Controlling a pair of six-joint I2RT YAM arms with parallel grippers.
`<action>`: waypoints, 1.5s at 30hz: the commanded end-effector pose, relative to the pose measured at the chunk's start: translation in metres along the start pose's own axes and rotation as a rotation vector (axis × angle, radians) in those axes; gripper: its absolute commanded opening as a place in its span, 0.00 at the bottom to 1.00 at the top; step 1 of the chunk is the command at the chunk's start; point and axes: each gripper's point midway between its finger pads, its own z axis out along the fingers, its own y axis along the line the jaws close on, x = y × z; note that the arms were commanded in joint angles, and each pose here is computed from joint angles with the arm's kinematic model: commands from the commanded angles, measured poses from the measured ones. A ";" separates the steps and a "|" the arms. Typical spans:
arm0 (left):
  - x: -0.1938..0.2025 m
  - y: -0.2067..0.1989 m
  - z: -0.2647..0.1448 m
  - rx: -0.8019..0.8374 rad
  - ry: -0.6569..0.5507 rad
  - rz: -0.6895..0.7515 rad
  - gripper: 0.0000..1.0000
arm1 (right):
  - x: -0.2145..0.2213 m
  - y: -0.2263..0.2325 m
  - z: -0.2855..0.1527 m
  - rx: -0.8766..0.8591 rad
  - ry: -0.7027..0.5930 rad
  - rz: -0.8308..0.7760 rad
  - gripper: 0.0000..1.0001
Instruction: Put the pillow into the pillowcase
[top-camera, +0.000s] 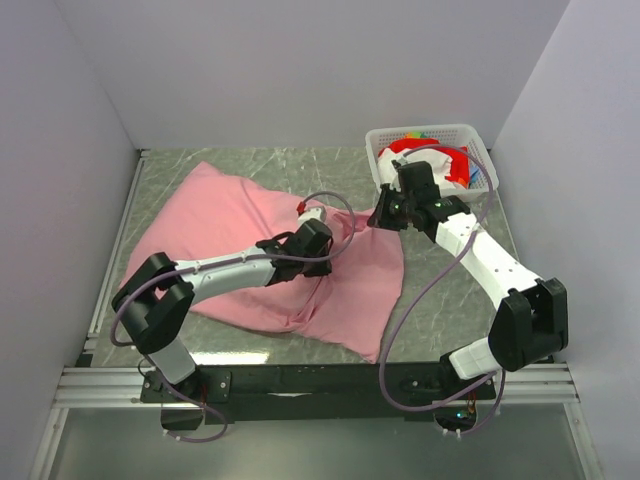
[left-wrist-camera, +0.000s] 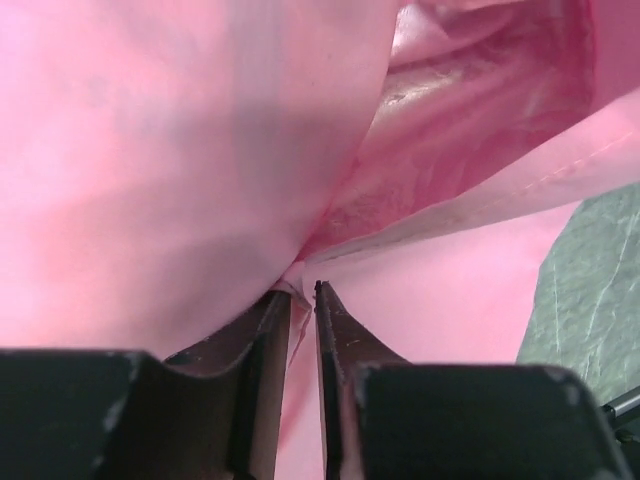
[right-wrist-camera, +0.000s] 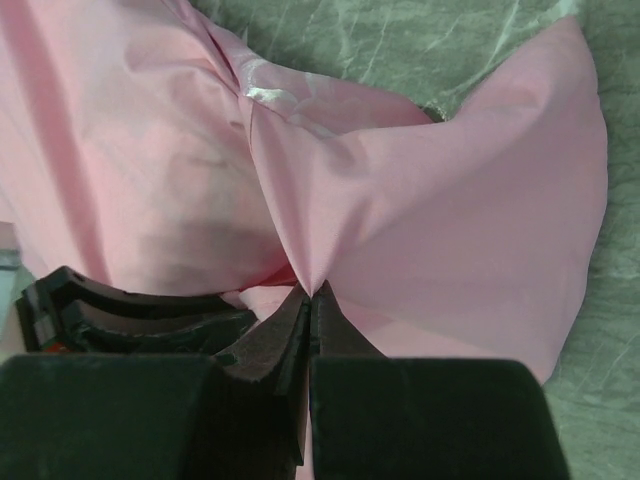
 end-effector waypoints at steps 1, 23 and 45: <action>-0.036 -0.016 -0.023 0.057 -0.104 0.020 0.22 | -0.010 0.000 -0.016 -0.006 -0.046 -0.020 0.00; -0.045 -0.088 0.000 0.419 -0.107 0.269 0.58 | -0.011 0.003 -0.019 -0.021 -0.039 -0.020 0.00; -0.075 -0.079 -0.044 0.338 -0.303 0.301 0.82 | -0.011 0.001 -0.018 -0.002 -0.033 -0.023 0.00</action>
